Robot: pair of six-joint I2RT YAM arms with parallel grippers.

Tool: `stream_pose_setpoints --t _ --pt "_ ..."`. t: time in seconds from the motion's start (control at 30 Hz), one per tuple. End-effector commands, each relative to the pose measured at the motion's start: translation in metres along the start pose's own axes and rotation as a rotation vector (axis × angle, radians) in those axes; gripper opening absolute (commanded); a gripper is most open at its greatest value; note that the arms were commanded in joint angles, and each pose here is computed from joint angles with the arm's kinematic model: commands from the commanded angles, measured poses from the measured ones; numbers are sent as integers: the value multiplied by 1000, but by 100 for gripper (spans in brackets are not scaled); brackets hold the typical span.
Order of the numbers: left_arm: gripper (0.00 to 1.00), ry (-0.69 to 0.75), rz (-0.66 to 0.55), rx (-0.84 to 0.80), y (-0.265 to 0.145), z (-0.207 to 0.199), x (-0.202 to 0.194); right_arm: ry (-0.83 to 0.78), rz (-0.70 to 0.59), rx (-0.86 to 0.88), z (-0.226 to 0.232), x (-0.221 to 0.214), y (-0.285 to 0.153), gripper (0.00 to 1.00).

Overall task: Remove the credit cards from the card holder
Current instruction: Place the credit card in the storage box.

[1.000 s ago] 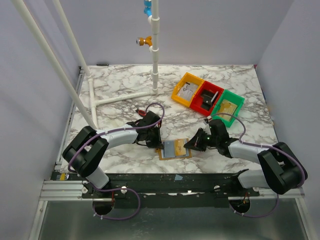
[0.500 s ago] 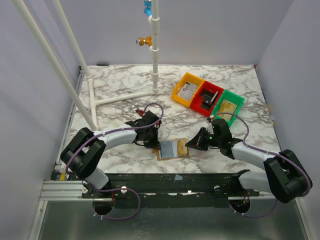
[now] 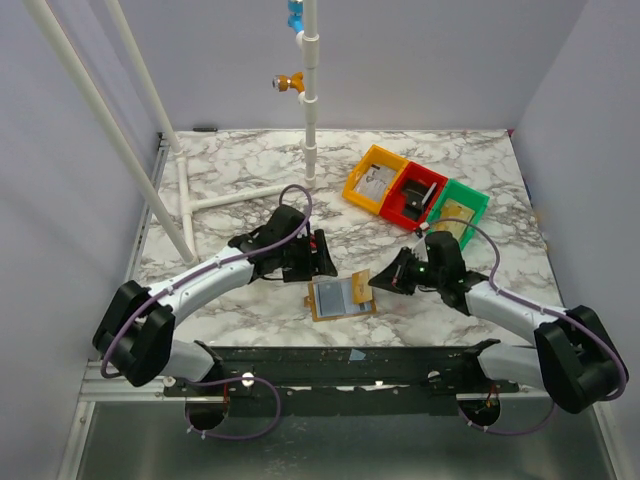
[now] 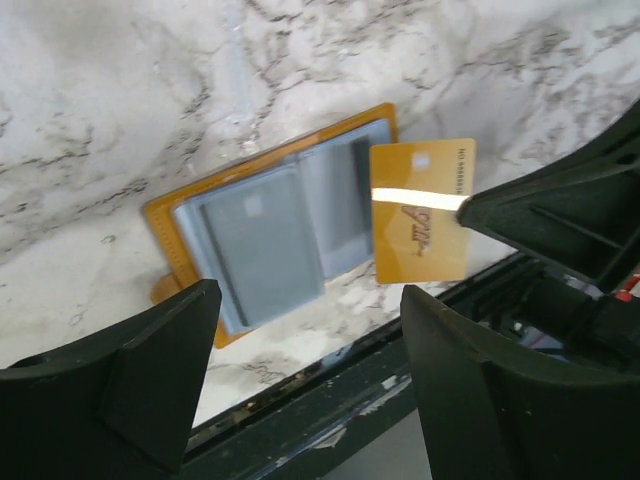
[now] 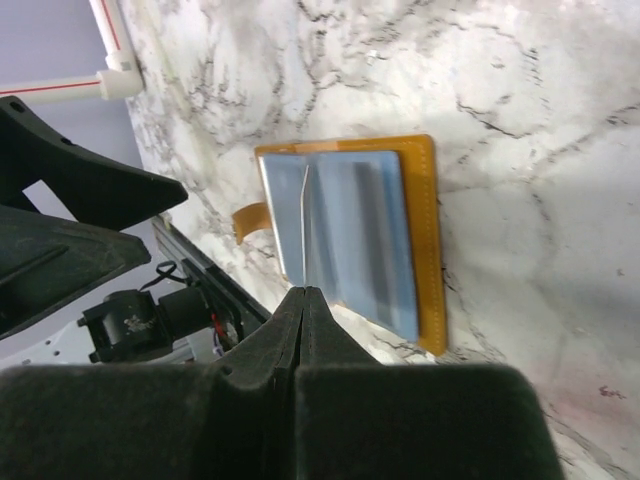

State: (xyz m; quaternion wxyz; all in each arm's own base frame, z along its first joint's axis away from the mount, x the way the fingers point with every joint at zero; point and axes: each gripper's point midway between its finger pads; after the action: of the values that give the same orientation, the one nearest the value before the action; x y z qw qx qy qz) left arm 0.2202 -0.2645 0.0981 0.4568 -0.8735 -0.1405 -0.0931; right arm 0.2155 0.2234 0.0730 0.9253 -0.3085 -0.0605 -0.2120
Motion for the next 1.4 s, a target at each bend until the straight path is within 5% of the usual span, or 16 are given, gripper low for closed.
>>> stream_pose_setpoints --t 0.0,0.4,0.7,0.9,1.1,1.17,1.27,1.37 --pt "76 -30 15 -198 -14 -30 5 3 5 77 30 10 -7 1" --pt "82 -68 27 -585 -47 -79 11 4 39 290 106 22 -33 1" --pt "65 -102 68 -738 -61 -100 13 18 69 412 135 23 -44 1" --pt "42 -134 91 -797 -62 -105 11 18 69 431 139 23 -48 1" --pt "0 -146 95 -802 -61 -104 10 -1 59 417 138 23 -48 2" --pt "0 -150 93 -808 -62 -104 10 -13 48 400 136 25 -48 19" --pt "0 -150 94 -817 -65 -105 9 -22 24 392 136 28 -48 59" --pt "0 -150 97 -830 -67 -107 8 -28 8 404 140 32 -49 67"
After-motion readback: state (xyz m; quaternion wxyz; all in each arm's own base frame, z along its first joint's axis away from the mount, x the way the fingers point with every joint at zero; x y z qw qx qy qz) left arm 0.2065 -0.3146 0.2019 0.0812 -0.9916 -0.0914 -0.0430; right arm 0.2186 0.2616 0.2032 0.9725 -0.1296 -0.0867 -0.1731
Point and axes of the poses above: each gripper's point midway between its finger pads, its own y axis out along the fingers, its own z axis along the line the jaws close on, x = y × z, and after that the axes turned 2 degrees about -y, right-handed
